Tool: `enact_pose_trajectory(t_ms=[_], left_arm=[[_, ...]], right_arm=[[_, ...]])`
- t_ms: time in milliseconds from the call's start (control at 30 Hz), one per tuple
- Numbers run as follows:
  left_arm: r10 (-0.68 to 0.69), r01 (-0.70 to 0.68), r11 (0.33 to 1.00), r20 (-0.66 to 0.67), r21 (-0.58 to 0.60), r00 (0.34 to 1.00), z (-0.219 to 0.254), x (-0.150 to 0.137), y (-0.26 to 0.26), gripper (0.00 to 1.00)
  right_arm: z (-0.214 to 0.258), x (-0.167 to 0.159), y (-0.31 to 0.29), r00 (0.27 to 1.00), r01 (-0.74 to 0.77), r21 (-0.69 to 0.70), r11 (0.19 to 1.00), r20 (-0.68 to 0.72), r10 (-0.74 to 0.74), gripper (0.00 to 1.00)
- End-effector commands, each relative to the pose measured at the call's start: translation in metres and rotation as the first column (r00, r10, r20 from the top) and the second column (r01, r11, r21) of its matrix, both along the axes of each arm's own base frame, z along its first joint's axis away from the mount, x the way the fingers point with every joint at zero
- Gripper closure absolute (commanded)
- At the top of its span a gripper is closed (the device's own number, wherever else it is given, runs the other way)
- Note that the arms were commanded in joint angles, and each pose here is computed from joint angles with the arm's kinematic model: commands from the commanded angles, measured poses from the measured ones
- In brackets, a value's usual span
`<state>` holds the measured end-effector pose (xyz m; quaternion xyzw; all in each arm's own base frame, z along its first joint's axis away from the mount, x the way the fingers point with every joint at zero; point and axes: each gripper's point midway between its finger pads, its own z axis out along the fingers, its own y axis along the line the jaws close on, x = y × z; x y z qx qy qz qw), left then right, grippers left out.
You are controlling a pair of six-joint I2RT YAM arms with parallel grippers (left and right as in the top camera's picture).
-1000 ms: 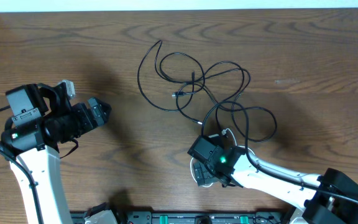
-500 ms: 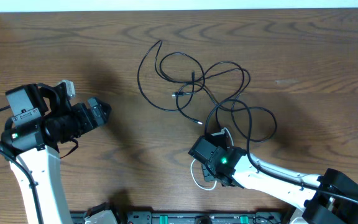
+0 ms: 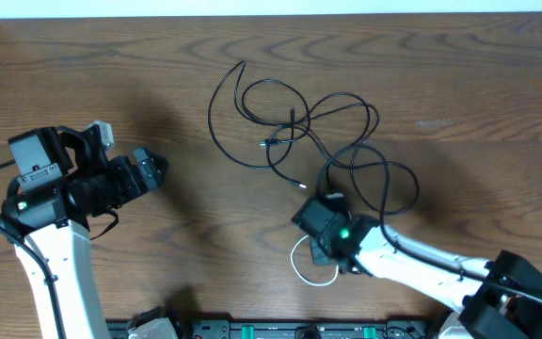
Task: Untangle cables
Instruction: 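Carry the white cable right and drop it off the table edge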
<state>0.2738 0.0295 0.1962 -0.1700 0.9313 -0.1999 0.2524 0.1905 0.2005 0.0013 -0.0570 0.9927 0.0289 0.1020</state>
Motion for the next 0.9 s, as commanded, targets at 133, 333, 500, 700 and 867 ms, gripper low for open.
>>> enact_pose_trajectory(t_ms=[133, 333, 500, 700, 867], left_arm=[[-0.012, 0.012, 1.000, 0.028, 0.001, 1.000, 0.008, 0.001, -0.001, 0.02], [-0.012, 0.012, 1.000, 0.028, 0.001, 1.000, 0.008, 0.001, -0.001, 0.02], [-0.012, 0.012, 1.000, 0.028, 0.002, 1.000, 0.008, 0.001, -0.001, 0.02], [-0.015, 0.015, 1.000, 0.029, 0.004, 0.999, 0.008, 0.001, -0.001, 0.02], [-0.015, 0.015, 1.000, 0.029, 0.004, 0.999, 0.008, 0.001, -0.001, 0.02]], right_arm=[[0.157, 0.134, -0.005, 0.922, 0.010, 0.159, 0.987, 0.381, -0.071, 0.99], [0.288, 0.199, -0.073, 0.748, 0.113, 0.272, 0.956, 0.610, -0.262, 0.99], [0.350, 0.223, -0.166, 0.584, 0.275, 0.282, 0.919, 0.710, -0.393, 0.99], [0.371, 0.214, -0.298, 0.399, 0.531, 0.307, 0.790, 0.732, -0.553, 0.99], [0.359, 0.191, -0.369, 0.329, 0.674, 0.281, 0.683, 0.714, -0.618, 0.99]])
